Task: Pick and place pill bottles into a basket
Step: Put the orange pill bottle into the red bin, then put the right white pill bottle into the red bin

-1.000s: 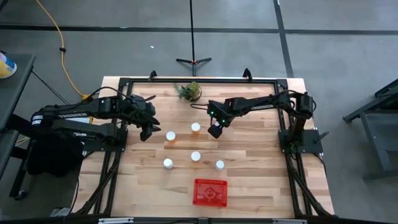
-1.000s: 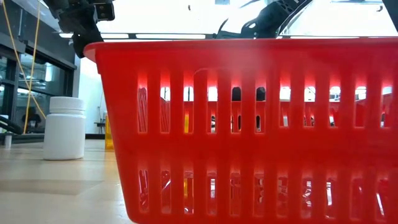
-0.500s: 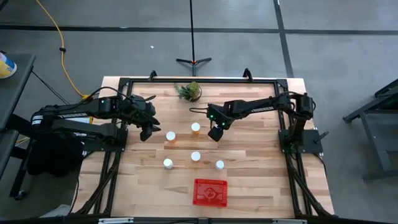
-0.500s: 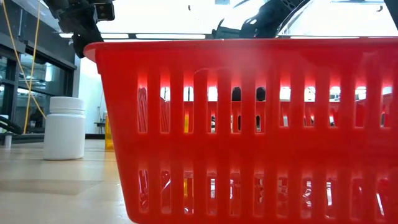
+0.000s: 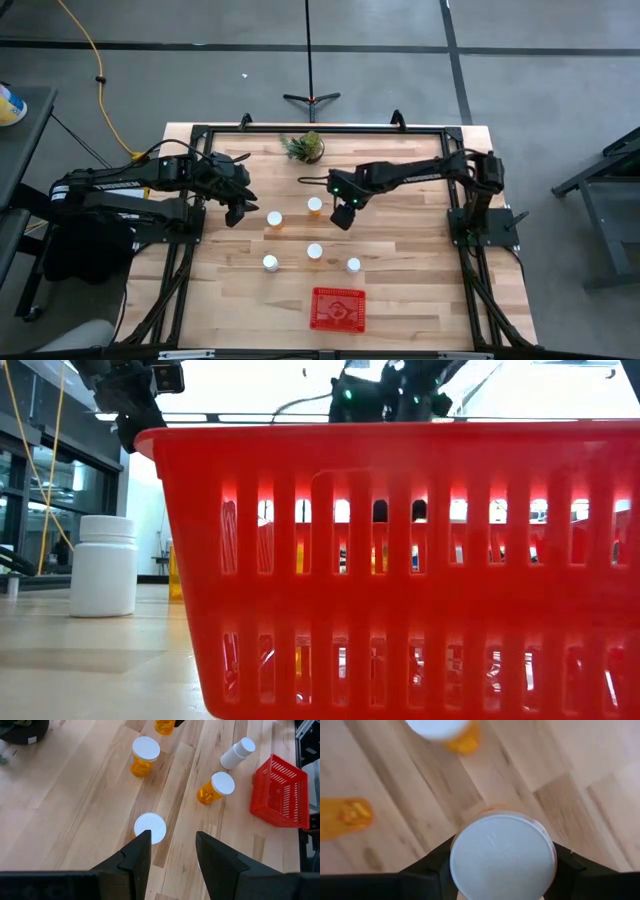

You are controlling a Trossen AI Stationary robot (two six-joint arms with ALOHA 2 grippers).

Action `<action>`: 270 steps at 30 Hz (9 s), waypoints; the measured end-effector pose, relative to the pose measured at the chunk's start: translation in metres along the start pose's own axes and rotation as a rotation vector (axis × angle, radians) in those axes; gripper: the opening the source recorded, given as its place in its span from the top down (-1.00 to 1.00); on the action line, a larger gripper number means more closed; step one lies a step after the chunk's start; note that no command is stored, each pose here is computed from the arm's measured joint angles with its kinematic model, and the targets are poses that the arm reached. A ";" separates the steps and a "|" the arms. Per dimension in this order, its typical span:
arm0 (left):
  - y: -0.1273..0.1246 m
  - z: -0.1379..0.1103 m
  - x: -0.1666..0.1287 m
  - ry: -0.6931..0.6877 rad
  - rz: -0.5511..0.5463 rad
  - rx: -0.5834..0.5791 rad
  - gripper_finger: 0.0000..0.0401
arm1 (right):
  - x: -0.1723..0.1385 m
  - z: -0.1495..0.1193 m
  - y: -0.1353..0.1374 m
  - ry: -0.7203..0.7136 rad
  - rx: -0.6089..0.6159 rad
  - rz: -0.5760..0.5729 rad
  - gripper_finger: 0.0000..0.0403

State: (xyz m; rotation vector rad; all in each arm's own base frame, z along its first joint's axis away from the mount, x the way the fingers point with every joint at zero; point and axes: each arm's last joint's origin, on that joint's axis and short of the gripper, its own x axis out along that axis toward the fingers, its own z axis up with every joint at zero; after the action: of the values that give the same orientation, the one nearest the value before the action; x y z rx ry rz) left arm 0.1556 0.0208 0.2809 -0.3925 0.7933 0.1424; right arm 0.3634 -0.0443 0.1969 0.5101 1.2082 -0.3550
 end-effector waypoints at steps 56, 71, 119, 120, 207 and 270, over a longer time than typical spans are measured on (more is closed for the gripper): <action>-0.001 0.006 0.000 -0.066 0.016 0.014 0.05 | -0.016 -0.155 0.222 0.057 0.099 0.054 0.01; 0.000 0.003 0.000 -0.038 0.027 0.028 0.05 | -0.014 -0.152 0.214 0.087 0.128 -0.006 0.01; 0.001 0.003 0.000 -0.043 0.044 0.030 0.05 | 0.007 -0.155 0.213 0.143 0.128 -0.058 -0.03; 0.001 0.003 0.000 -0.043 0.044 0.030 0.05 | 0.007 -0.155 0.213 0.143 0.129 -0.057 -0.05; 0.001 -0.002 -0.002 0.008 0.016 0.032 0.05 | -0.009 -0.074 0.150 0.259 0.167 -0.243 -0.72; 0.001 -0.005 -0.002 0.037 0.002 0.029 0.05 | 0.009 -0.065 0.171 0.173 -0.126 -0.017 -0.71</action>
State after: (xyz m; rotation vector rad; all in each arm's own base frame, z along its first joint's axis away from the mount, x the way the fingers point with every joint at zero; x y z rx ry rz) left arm 0.1506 0.0198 0.2792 -0.3673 0.8311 0.1259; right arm 0.4035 0.1340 0.2022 0.4275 1.3935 -0.2511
